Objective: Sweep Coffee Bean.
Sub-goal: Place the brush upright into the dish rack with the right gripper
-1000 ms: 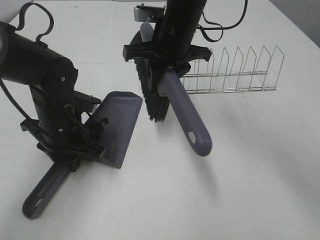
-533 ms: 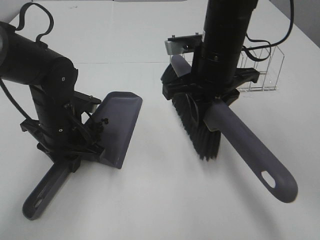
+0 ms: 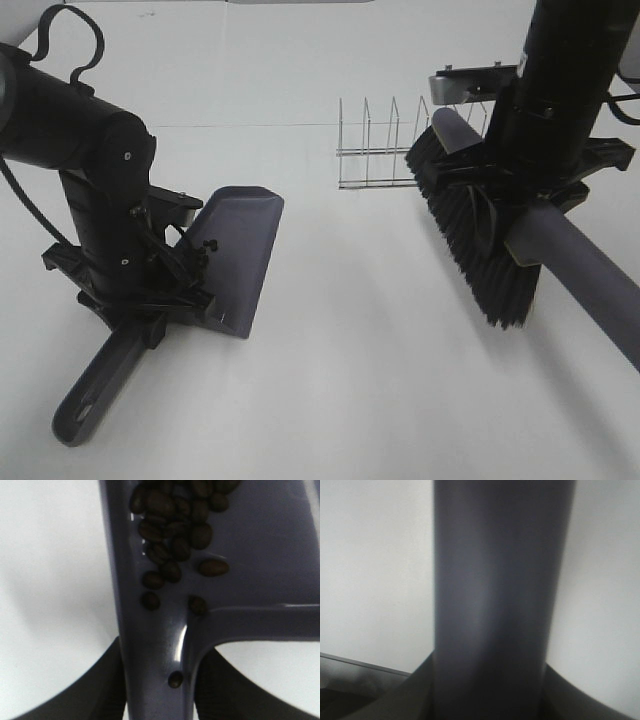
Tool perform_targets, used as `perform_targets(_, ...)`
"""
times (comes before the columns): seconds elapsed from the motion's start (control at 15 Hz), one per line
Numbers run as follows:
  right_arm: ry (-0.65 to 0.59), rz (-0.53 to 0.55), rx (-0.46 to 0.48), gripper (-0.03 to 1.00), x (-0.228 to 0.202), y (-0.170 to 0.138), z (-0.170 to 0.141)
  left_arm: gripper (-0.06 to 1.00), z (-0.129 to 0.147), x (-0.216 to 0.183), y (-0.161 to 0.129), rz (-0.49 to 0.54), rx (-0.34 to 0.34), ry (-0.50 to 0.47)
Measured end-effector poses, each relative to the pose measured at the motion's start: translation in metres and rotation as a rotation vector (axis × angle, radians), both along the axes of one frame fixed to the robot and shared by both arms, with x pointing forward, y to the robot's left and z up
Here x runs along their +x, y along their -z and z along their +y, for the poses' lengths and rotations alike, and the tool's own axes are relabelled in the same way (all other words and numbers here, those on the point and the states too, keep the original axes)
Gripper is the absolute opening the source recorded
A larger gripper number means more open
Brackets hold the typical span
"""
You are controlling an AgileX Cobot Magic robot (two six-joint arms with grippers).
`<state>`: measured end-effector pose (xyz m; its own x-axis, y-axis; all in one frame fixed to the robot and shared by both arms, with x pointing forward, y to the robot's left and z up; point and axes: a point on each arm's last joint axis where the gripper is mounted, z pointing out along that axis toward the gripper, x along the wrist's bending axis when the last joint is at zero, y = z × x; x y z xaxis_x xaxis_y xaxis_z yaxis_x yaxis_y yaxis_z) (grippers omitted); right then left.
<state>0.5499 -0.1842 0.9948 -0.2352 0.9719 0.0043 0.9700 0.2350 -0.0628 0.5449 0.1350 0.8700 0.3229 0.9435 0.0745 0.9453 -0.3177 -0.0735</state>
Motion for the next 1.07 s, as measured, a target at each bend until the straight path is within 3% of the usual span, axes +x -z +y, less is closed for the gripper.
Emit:
perform_targets(0.47, 0.089, 0.025, -0.003, 0.3, -0.01, 0.0, -0.049, 0.34, -0.002, -0.001, 0.0, 0.011, -0.022, -0.026)
perform_targets(1.07, 0.121, 0.049, -0.02, 0.3, -0.005, 0.009, -0.06, 0.34, -0.003, -0.001, 0.0, 0.012, -0.03, -0.033)
